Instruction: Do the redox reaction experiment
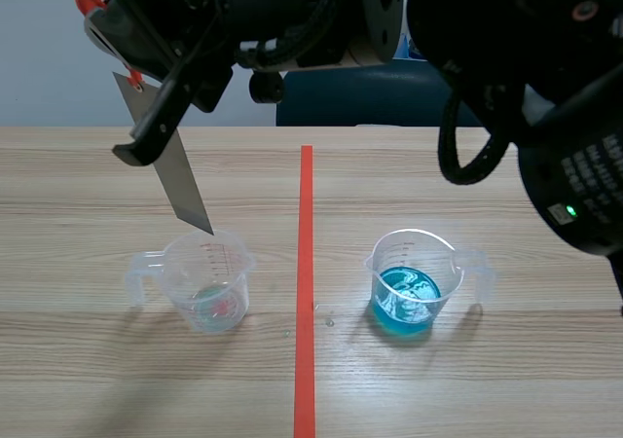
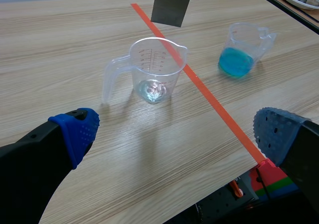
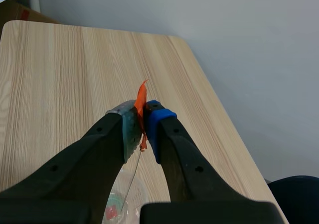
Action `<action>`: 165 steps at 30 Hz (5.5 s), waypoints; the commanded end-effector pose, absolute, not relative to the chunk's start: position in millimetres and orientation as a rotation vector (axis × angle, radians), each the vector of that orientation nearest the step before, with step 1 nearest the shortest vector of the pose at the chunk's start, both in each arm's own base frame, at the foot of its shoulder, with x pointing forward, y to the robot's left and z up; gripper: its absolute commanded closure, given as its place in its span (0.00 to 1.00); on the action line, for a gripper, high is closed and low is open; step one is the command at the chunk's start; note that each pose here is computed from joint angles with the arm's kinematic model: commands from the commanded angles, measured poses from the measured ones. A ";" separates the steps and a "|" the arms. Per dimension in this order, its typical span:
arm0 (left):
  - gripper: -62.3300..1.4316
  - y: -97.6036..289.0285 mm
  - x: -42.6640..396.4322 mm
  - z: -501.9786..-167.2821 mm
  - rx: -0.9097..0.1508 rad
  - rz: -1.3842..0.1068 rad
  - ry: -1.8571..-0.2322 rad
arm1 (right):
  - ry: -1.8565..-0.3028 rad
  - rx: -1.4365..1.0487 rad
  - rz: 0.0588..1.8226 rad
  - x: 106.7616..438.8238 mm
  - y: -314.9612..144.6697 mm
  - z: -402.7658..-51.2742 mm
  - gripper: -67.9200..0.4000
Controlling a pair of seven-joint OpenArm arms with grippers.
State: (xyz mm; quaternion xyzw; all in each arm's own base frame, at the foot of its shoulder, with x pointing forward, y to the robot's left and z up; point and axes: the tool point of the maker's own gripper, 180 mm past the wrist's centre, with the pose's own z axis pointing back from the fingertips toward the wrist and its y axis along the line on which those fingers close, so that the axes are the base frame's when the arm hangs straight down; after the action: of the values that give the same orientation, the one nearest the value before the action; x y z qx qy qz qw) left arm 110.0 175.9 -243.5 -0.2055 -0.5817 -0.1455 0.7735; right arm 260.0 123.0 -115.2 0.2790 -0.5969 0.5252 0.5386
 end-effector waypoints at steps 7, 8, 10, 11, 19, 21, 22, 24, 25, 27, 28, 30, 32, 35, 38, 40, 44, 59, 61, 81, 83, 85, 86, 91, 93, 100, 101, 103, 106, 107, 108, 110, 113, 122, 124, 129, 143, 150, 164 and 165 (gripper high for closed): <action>0.00 174.4 109.3 -239.0 -0.458 -0.298 -1.277 | -1.450 0.676 1.239 261.6 122.8 -106.3 0.99; 0.00 174.4 109.3 -239.0 -0.458 -0.298 -1.277 | -1.450 0.676 1.239 261.6 122.9 -106.2 0.99; 0.00 174.4 109.3 -239.0 -0.458 -0.298 -1.277 | -1.450 0.676 1.239 261.6 122.9 -106.2 0.99; 0.00 174.4 109.3 -239.0 -0.458 -0.298 -1.277 | -1.450 0.676 1.239 261.6 122.9 -106.2 0.99; 0.00 174.4 109.3 -239.0 -0.458 -0.298 -1.277 | -1.450 0.676 1.239 261.6 122.8 -106.3 0.99; 0.00 174.4 109.3 -239.0 -0.458 -0.298 -1.277 | -1.450 0.676 1.239 261.6 122.9 -106.3 0.99; 0.00 174.4 109.3 -239.0 -0.458 -0.298 -1.277 | -1.450 0.676 1.239 261.6 122.9 -106.3 0.99; 0.00 174.4 109.3 -239.0 -0.458 -0.298 -1.277 | -1.450 0.676 1.239 261.6 122.9 -106.3 0.99; 0.00 174.4 109.3 -239.0 -0.458 -0.298 -1.277 | -1.450 0.676 1.239 261.6 122.9 -106.3 0.99; 0.00 174.4 109.3 -239.0 -0.458 -0.298 -1.277 | -1.450 0.676 1.239 261.6 122.9 -106.3 0.99; 0.00 174.4 109.3 -239.0 -0.458 -0.298 -1.277 | -1.450 0.676 1.239 261.6 122.9 -106.3 0.99; 0.00 174.4 109.3 -239.1 -0.458 -0.298 -1.276 | -1.450 0.676 1.239 261.6 122.9 -106.3 0.99; 0.00 174.4 109.3 -239.1 -0.458 -0.298 -1.276 | -1.450 0.677 1.239 261.5 122.9 -106.2 0.99; 0.00 174.4 109.3 -239.1 -0.458 -0.298 -1.276 | -1.450 0.677 1.239 261.5 122.9 -106.2 0.99; 0.00 174.4 109.3 -239.1 -0.458 -0.298 -1.276 | -1.450 0.677 1.239 261.5 122.9 -106.2 0.99; 0.00 174.4 109.3 -239.1 -0.458 -0.298 -1.276 | -1.450 0.677 1.239 261.5 122.9 -106.2 0.99; 0.00 174.4 109.3 -239.1 -0.458 -0.298 -1.276 | -1.452 0.678 1.239 261.4 123.0 -105.8 0.99; 0.00 174.4 109.3 -239.1 -0.458 -0.298 -1.276 | -1.452 0.679 1.239 261.4 123.0 -105.7 0.99; 0.00 174.4 109.3 -239.1 -0.458 -0.298 -1.276 | -1.452 0.679 1.239 261.4 123.0 -105.7 0.99; 0.00 174.4 109.3 -239.1 -0.458 -0.298 -1.276 | -1.452 0.679 1.239 261.3 123.0 -105.7 0.99; 0.00 174.4 109.3 -239.1 -0.458 -0.298 -1.276 | -1.452 0.679 1.239 261.3 123.0 -105.7 0.99; 0.00 174.4 109.3 -239.1 -0.458 -0.298 -1.276 | -1.452 0.679 1.239 261.3 123.0 -105.7 0.99; 0.00 174.4 109.3 -239.1 -0.458 -0.298 -1.276 | -1.452 0.679 1.239 261.3 123.0 -105.7 0.99; 0.00 174.4 109.3 -239.0 -0.458 -0.298 -1.277 | -1.451 0.676 1.239 261.9 122.2 -106.2 0.99; 0.00 174.3 109.3 -239.1 -0.459 -0.298 -1.276 | -1.452 0.669 1.238 263.2 119.9 -106.7 0.99; 0.00 174.3 109.3 -239.1 -0.459 -0.298 -1.276 | -1.460 0.665 1.234 266.8 94.0 -105.2 0.99; 0.00 174.3 109.3 -239.1 -0.459 -0.298 -1.276 | -1.457 0.668 1.230 267.9 88.6 -105.4 0.99; 0.00 174.3 109.3 -239.0 -0.459 -0.298 -1.276 | -1.450 0.664 1.239 269.4 76.6 -107.5 0.99; 0.00 174.3 109.3 -239.0 -0.459 -0.298 -1.276 | -1.445 0.655 1.236 272.4 56.9 -109.2 0.99; 0.00 174.3 109.3 -239.0 -0.459 -0.298 -1.276 | -1.445 0.649 1.245 272.7 50.3 -109.3 0.99; 0.00 174.3 109.3 -239.0 -0.459 -0.298 -1.276 | -1.442 0.650 1.251 272.3 44.0 -109.5 0.99; 0.00 174.3 109.3 -239.0 -0.459 -0.298 -1.276 | -1.435 0.651 1.260 271.4 31.2 -109.2 0.99; 0.00 174.3 109.3 -239.0 -0.459 -0.298 -1.276 | -1.424 0.643 1.264 270.8 11.9 -108.0 0.99; 0.00 174.3 109.3 -239.1 -0.459 -0.298 -1.276 | -1.403 0.593 1.263 268.4 -36.1 -102.3 0.99; 0.00 174.3 109.3 -239.1 -0.459 -0.298 -1.276 | -1.400 0.575 1.254 269.4 -43.3 -102.7 0.99; 0.00 174.3 109.3 -239.1 -0.459 -0.298 -1.276 | -1.379 0.542 1.232 269.5 -57.4 -107.5 0.99; 0.00 174.3 109.3 -239.1 -0.459 -0.298 -1.276 | -1.339 0.519 1.233 267.4 -66.1 -115.5 0.99; 0.00 174.3 109.3 -239.1 -0.459 -0.298 -1.276 | -1.336 0.528 1.227 266.4 -65.6 -117.0 0.99; 0.00 174.3 109.3 -239.1 -0.459 -0.298 -1.276 | -1.337 0.528 1.227 266.4 -65.5 -117.0 0.99; 0.00 174.3 109.3 -239.1 -0.459 -0.298 -1.276 | -1.337 0.528 1.227 266.4 -65.5 -117.0 0.99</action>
State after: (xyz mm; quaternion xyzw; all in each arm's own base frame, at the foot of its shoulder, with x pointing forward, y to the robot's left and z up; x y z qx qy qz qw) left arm 110.0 175.9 -243.4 -0.2058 -0.5818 -0.1456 0.7733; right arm 270.1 -68.5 -124.3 0.2217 -0.5678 0.5212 0.5973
